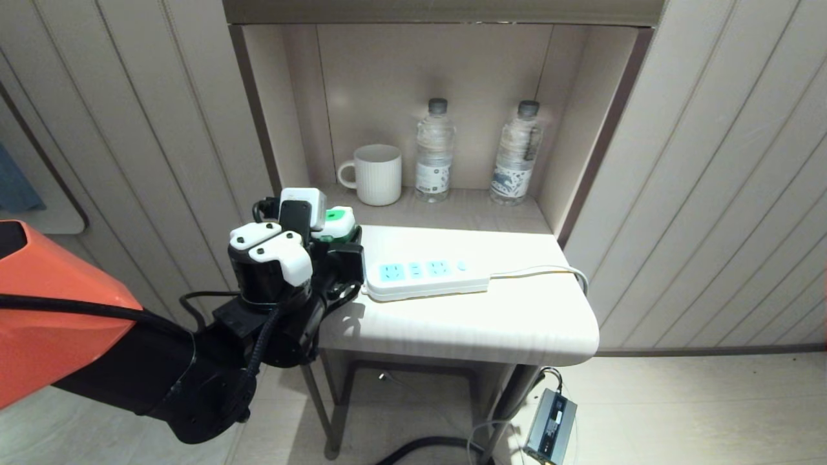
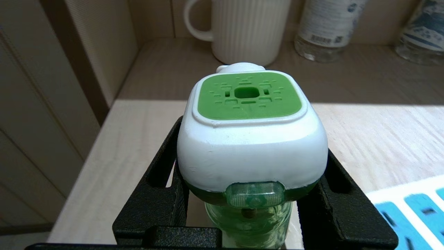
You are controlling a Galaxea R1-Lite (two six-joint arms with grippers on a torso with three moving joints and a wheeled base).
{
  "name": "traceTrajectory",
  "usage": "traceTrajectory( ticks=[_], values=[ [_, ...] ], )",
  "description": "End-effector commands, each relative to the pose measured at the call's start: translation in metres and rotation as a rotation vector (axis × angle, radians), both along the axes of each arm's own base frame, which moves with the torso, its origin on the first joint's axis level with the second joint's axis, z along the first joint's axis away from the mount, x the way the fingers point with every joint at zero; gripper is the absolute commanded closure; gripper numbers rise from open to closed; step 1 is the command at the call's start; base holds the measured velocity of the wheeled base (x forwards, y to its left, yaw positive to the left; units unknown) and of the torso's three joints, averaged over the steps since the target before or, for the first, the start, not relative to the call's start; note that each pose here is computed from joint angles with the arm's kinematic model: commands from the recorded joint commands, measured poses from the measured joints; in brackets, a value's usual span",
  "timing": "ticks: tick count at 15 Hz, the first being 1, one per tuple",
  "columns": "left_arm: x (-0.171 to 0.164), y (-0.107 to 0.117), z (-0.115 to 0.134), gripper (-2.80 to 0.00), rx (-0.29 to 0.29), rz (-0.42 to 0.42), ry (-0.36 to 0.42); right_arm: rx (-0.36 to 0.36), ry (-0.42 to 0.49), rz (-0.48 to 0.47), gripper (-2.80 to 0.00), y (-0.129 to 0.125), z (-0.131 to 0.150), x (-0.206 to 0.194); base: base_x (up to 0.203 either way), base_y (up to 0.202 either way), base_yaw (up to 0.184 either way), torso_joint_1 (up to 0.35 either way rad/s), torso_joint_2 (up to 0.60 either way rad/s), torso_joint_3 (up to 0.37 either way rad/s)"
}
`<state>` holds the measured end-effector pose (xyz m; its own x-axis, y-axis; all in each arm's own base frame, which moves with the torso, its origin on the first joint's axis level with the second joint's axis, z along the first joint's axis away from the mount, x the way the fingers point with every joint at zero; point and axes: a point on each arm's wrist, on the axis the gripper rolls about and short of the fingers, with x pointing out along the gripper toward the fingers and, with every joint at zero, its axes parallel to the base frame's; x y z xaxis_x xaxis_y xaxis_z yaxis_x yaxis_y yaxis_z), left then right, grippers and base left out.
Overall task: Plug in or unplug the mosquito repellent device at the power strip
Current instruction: Place the mosquito repellent liquid on the table
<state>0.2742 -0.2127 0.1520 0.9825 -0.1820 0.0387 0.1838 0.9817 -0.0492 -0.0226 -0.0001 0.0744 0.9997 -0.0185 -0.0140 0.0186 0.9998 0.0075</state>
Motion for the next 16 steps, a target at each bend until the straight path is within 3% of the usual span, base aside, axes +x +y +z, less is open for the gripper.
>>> traceTrajectory(
  ticks=[1,6,9,16],
  values=[
    [0.006,0.006,0.003,0.0,-0.007,0.027,-0.019,0.0,0.001,0.0,0.0,0.0,0.0,0.0,0.0,0.0,0.0,0.0,0.0,0.0],
    [0.014,0.007,0.003,0.0,0.007,0.044,-0.031,0.0,0.0,0.0,0.0,0.0,0.0,0.0,0.0,0.0,0.0,0.0,0.0,0.0],
    [0.026,0.001,-0.008,0.0,0.036,0.052,-0.024,0.0,0.0,0.0,0.0,0.0,0.0,0.0,0.0,0.0,0.0,0.0,0.0,0.0],
    [0.038,-0.001,-0.021,0.0,0.044,0.07,-0.015,0.0,0.0,0.0,0.0,0.0,0.0,0.0,0.0,0.0,0.0,0.0,0.0,0.0]
  ],
)
